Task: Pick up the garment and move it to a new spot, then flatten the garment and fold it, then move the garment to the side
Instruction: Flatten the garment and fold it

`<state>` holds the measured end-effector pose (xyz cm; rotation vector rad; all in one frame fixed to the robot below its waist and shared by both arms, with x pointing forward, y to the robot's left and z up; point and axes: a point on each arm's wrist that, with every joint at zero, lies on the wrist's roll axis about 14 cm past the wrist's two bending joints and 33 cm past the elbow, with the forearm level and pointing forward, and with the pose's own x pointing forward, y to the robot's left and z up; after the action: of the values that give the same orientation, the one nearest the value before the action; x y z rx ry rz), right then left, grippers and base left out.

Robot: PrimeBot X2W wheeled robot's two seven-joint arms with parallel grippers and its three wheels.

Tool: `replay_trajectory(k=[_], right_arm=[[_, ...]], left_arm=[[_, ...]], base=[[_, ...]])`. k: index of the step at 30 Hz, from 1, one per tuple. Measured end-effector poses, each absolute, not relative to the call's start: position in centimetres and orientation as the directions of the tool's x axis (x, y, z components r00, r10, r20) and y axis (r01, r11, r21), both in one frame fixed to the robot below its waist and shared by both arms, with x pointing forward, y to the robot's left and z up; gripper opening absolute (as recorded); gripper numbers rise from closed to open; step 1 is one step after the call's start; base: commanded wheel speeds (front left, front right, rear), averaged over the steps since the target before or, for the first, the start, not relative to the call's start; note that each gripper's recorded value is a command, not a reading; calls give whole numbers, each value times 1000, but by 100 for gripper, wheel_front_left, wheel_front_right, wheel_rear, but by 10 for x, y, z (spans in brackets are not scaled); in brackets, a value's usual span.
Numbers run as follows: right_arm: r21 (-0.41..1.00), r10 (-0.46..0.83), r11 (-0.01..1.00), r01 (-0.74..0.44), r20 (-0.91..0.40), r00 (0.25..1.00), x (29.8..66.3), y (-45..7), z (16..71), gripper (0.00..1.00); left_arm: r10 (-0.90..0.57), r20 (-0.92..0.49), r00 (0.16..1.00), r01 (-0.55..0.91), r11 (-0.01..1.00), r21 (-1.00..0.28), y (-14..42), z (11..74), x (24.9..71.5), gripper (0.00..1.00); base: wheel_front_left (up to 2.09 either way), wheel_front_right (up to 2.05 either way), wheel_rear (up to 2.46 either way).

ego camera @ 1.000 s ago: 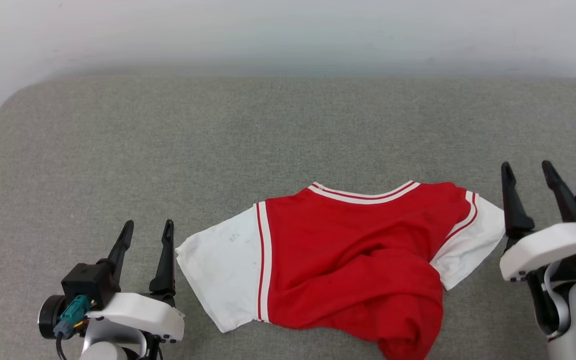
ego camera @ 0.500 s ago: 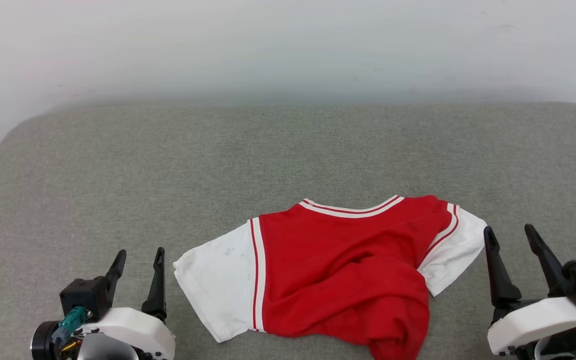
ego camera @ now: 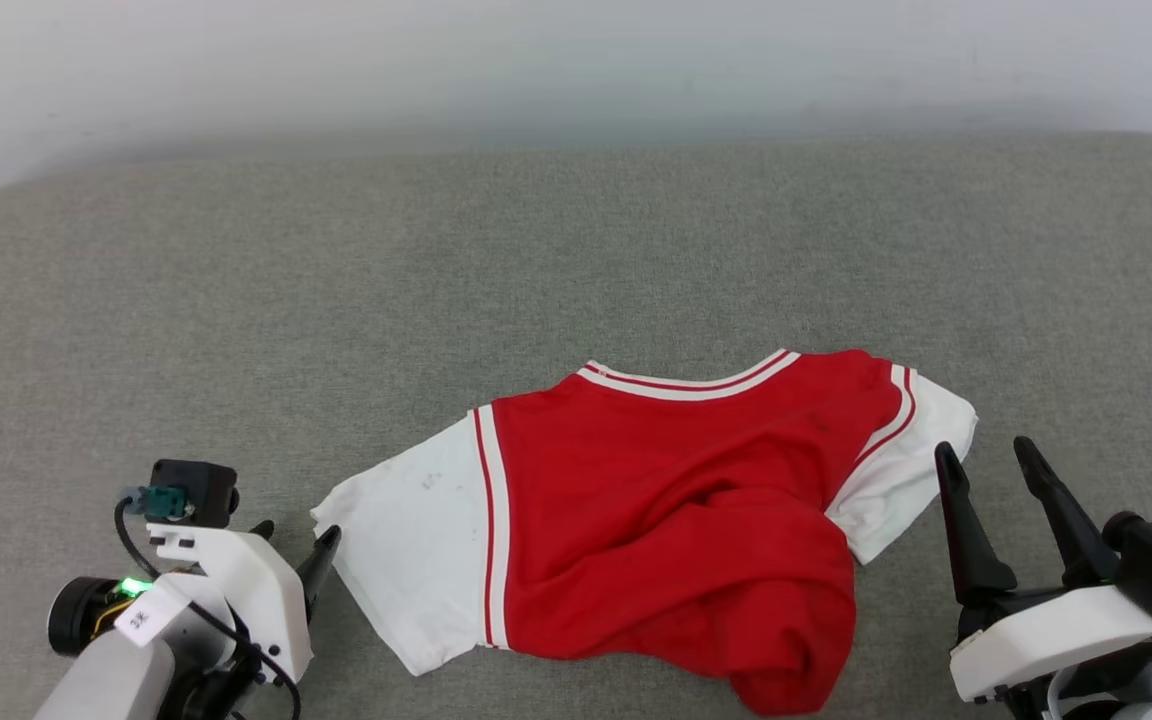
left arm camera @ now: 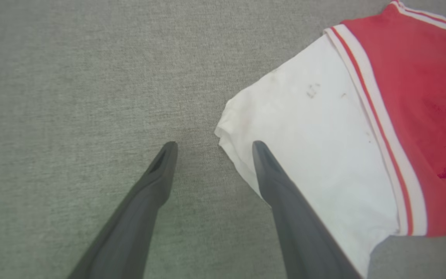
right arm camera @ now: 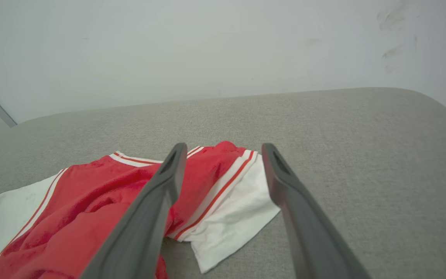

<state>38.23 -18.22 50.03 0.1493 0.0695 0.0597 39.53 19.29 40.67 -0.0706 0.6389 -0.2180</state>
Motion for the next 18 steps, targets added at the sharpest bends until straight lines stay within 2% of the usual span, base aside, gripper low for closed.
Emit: replay_trajectory(k=[10,11,12,16,18], right_arm=[[177,25,984,0,-144,989,387,-194,467,100],[182,5,983,24,-159,987,386,-200,462,100],[183,0,983,30,-165,986,385,-202,460,100],[208,-25,976,67,-201,979,384,-211,451,100],[215,-31,973,85,-242,970,383,-215,444,100]], left_arm=[[-324,-791,519,269,940,-209,172,363,398,100],[-331,-820,467,293,933,-209,168,359,397,37],[-332,-823,461,299,931,-208,168,358,397,1],[-351,-802,484,325,923,-208,158,361,398,0],[-343,-780,523,319,928,-194,157,364,401,0]], base=[[0,0,0],[0,0,0],[0,0,0],[0,0,0],[0,0,0]])
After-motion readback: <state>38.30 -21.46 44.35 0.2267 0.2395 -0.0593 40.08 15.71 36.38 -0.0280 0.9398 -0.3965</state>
